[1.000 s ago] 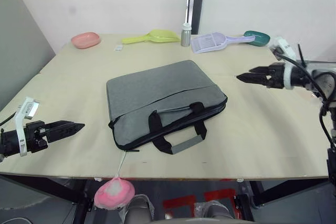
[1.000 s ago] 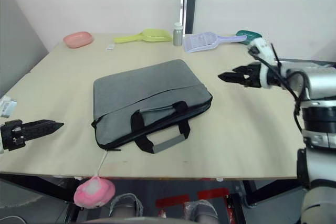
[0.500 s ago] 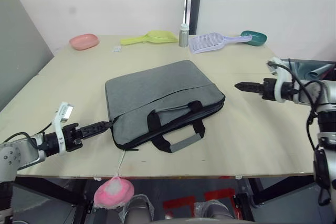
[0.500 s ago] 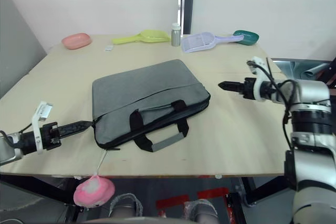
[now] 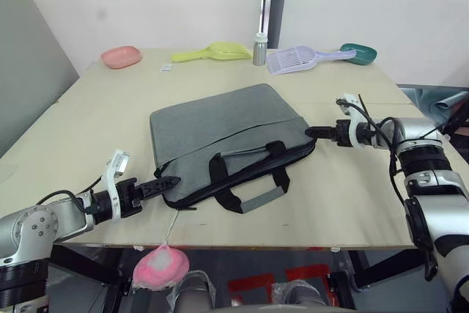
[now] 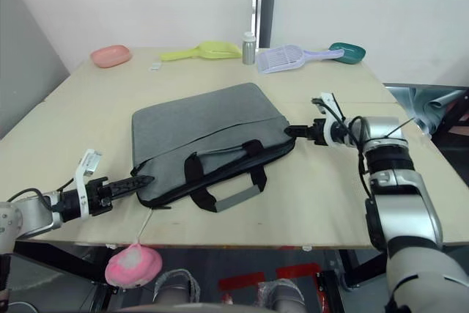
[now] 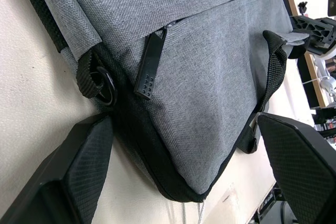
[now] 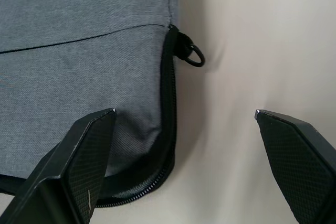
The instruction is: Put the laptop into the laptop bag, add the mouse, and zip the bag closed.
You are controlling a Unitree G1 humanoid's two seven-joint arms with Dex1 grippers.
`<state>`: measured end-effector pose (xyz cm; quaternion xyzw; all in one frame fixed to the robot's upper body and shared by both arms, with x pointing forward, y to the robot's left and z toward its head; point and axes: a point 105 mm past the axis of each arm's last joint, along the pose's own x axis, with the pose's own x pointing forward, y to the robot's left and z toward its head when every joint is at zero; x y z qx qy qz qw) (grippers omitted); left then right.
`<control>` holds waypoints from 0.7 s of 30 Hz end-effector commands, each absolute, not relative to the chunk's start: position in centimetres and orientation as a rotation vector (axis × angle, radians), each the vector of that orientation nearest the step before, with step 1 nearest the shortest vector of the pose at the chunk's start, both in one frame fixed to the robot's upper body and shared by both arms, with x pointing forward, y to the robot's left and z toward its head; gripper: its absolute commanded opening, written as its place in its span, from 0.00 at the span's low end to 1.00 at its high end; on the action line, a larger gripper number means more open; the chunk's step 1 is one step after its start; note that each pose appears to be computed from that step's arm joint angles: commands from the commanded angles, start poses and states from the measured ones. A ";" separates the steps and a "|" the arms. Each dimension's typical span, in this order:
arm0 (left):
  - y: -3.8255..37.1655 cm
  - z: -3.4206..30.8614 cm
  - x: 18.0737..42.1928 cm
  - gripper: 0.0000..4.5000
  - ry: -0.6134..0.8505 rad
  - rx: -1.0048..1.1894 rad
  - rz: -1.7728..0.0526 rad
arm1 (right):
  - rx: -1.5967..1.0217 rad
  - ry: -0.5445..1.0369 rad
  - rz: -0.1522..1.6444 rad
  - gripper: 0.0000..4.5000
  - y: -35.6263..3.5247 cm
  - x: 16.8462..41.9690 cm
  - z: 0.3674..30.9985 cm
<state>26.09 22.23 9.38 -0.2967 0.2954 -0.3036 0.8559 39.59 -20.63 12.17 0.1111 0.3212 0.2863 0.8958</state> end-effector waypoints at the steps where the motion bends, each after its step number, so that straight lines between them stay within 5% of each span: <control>1: 21.3 9.0 27.0 0.82 0.619 -0.627 -0.633 | 0.214 0.626 0.639 0.81 -19.8 40.0 13.3; 11: 23.3 8.4 28.5 0.04 0.635 -0.508 -0.530 | 0.190 0.622 0.698 0.05 -19.9 38.8 13.5; 21: 28.0 12.6 31.7 0.00 0.523 -0.405 -0.474 | 0.063 0.640 0.945 0.00 -16.2 32.8 13.8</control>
